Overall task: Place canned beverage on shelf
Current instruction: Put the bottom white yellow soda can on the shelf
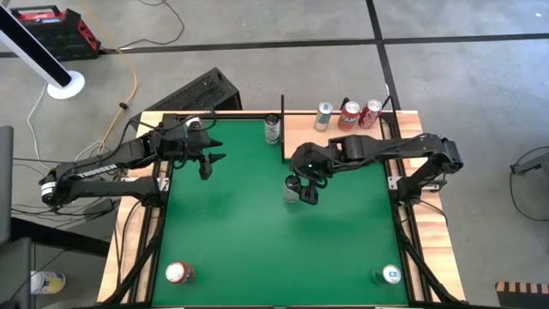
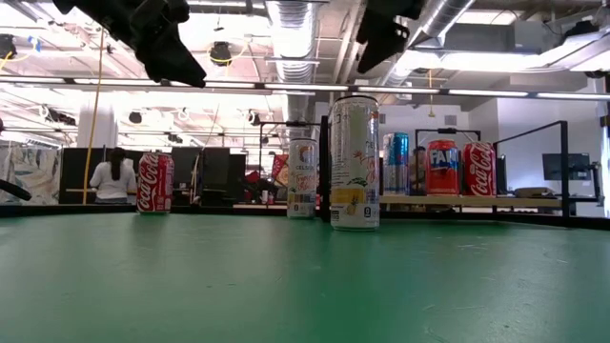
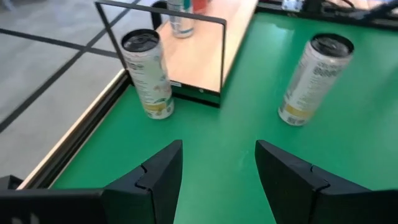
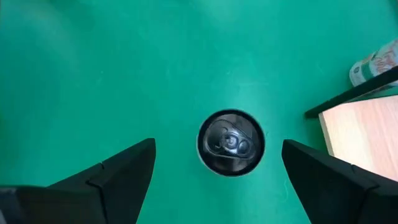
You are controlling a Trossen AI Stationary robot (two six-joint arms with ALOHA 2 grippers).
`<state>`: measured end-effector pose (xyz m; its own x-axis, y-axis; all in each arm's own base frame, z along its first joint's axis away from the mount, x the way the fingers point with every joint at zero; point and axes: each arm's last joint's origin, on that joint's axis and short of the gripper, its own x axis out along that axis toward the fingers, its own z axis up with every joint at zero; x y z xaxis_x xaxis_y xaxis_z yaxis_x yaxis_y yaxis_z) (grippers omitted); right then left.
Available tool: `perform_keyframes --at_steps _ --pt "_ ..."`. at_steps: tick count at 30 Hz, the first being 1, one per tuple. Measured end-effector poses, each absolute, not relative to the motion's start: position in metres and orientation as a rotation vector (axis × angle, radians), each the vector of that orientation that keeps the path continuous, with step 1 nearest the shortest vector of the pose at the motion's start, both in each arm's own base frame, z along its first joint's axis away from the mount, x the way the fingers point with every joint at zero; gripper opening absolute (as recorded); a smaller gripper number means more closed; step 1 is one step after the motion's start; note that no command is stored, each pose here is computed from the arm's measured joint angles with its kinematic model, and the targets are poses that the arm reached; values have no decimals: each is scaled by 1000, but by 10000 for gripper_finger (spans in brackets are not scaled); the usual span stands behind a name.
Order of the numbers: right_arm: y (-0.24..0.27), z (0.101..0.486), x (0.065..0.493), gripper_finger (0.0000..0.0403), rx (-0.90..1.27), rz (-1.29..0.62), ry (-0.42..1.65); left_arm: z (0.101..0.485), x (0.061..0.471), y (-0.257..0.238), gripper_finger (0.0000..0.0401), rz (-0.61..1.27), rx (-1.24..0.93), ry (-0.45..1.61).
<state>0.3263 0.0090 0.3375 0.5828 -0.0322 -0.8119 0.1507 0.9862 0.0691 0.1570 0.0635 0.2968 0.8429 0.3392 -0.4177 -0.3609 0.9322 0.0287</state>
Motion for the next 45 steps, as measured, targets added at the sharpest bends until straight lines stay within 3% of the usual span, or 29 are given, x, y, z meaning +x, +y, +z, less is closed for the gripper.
perform_keyframes --at_steps 14,45 --pt "4 290 355 372 58 -116 1090 290 154 61 185 322 -84 501" --pt "-11 322 338 372 -26 -58 1030 293 155 63 185 403 -135 456"
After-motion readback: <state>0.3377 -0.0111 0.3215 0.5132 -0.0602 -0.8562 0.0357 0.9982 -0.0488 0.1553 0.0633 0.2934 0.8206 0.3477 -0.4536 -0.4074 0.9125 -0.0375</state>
